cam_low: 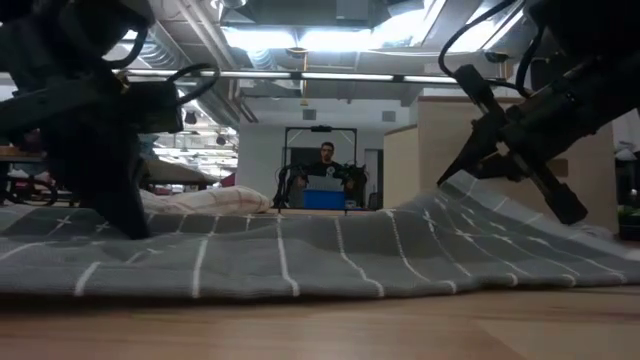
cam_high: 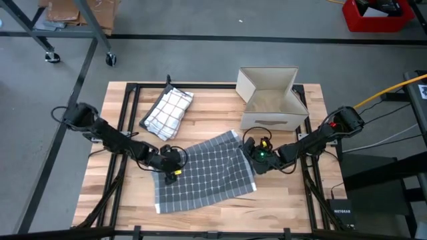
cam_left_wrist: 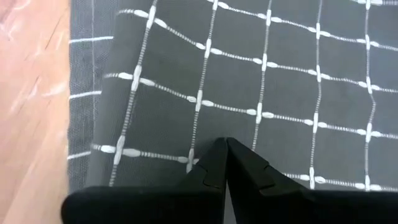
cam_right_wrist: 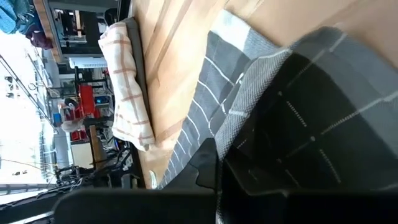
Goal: Fold towel
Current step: Fold the gray white kitchen towel
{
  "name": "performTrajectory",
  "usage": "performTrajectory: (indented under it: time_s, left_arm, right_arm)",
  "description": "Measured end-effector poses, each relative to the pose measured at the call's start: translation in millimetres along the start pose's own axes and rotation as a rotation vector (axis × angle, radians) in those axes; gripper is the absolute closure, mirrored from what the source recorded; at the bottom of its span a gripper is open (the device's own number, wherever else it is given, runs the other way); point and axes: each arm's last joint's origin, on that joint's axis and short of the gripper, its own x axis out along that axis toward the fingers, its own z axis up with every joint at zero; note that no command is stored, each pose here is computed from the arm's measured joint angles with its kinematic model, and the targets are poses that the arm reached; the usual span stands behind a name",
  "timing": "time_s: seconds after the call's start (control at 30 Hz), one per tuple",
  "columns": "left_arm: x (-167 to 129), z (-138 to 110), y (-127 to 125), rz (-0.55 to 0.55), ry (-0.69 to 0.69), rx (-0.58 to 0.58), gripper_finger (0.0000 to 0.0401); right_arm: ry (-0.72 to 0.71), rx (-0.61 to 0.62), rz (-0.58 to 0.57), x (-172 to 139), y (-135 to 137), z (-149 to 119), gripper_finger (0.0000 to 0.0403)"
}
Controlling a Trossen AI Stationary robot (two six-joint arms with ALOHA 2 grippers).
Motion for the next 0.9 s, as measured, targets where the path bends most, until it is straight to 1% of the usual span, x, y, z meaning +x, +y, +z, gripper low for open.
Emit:
performTrajectory:
  time_s: [0.1,0.2,0.37,0.47,0.67,0.8,0.9]
  left_arm:
    - [9.8,-4.4,-0.7,0.016,0.02,-0.017,0.0399]
    - [16.1,-6.3,-6.3,-0.024,0.024,-0.01,0.04]
    - [17.4,-12.2,-14.0,-0.058,0.032,0.018,0.04]
    - [16.3,-15.7,-17.1,-0.063,0.038,0.036,0.0399]
    - [15.7,-18.5,-19.3,-0.064,0.036,0.049,0.0399]
    - [16.0,-18.5,-19.4,-0.066,0.032,0.046,0.0398]
    - [16.3,-18.0,-21.4,-0.096,0.026,0.04,0.04]
  right_arm:
    - [-0.003,0.012,0.012,0.0,1.0,-0.4,0.0398]
    - [-0.047,0.058,0.037,2.7,3.2,3.0,0.04]
    - [-0.139,0.08,0.045,15.9,10.6,17.2,0.0399]
    - [-0.189,0.057,0.017,24.4,13.6,28.0,0.04]
    - [-0.211,0.092,-0.032,39.8,18.6,42.3,0.0395]
    - [-0.215,0.09,-0.093,51.8,14.8,45.8,0.0389]
    - [-0.213,0.09,-0.127,62.2,13.4,44.7,0.0388]
